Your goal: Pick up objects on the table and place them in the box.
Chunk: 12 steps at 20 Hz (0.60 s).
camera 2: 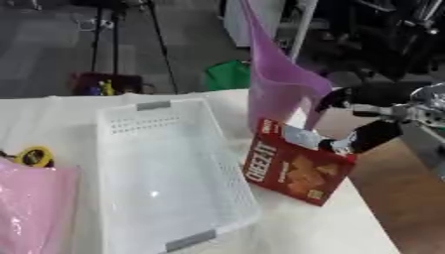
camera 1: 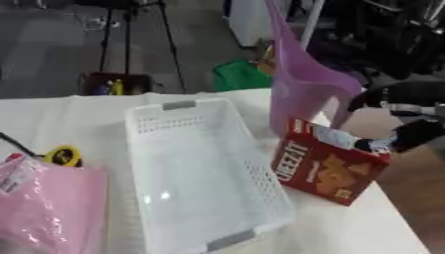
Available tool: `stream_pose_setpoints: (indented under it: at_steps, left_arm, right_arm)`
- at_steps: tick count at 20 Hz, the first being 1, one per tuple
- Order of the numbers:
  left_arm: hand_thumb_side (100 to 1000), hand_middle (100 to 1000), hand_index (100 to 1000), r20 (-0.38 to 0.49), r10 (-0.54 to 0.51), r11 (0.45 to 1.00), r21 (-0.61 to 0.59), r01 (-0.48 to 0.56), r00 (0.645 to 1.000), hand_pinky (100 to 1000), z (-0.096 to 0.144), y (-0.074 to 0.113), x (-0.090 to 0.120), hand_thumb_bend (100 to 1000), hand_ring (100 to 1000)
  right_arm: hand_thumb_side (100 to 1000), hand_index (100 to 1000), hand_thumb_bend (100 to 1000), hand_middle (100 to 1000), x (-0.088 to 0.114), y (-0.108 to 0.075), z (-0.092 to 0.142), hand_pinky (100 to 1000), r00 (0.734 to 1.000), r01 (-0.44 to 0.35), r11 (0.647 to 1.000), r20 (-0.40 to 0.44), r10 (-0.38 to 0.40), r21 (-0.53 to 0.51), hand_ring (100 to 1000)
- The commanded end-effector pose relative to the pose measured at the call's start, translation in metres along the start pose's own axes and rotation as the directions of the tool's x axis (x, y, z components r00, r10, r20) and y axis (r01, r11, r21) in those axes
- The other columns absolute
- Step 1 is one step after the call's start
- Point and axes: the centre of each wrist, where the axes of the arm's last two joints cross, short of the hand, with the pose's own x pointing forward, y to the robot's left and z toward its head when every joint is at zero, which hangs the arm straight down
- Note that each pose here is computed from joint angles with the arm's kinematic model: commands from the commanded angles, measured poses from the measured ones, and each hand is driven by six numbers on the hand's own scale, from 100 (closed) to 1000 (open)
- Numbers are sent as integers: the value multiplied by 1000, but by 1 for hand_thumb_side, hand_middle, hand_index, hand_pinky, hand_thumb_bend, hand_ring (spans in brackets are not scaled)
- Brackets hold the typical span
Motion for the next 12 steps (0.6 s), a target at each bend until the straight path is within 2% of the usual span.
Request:
stream_pose_setpoints:
  at_steps: [1, 8, 12]
  left_arm:
    - [975, 892, 955, 22, -7, 1000, 17, 7, 1000, 830, -3, 7, 2, 100, 871]
    - [973, 892, 954, 19, -1, 1000, 22, 1, 1000, 830, -3, 7, 2, 100, 871]
    - [975, 892, 954, 17, 2, 1000, 25, -2, 1000, 830, -3, 7, 2, 100, 871]
  right_arm:
    - [839, 962, 398, 931, -8, -9, 5, 961, 999, 4, 999, -42, -2, 35, 1000]
    - [810, 962, 403, 930, -1, -11, -8, 951, 999, 38, 994, -35, -35, 104, 1000]
    - [820, 961, 408, 929, 1, -16, -16, 946, 998, 43, 994, -45, -38, 98, 1000]
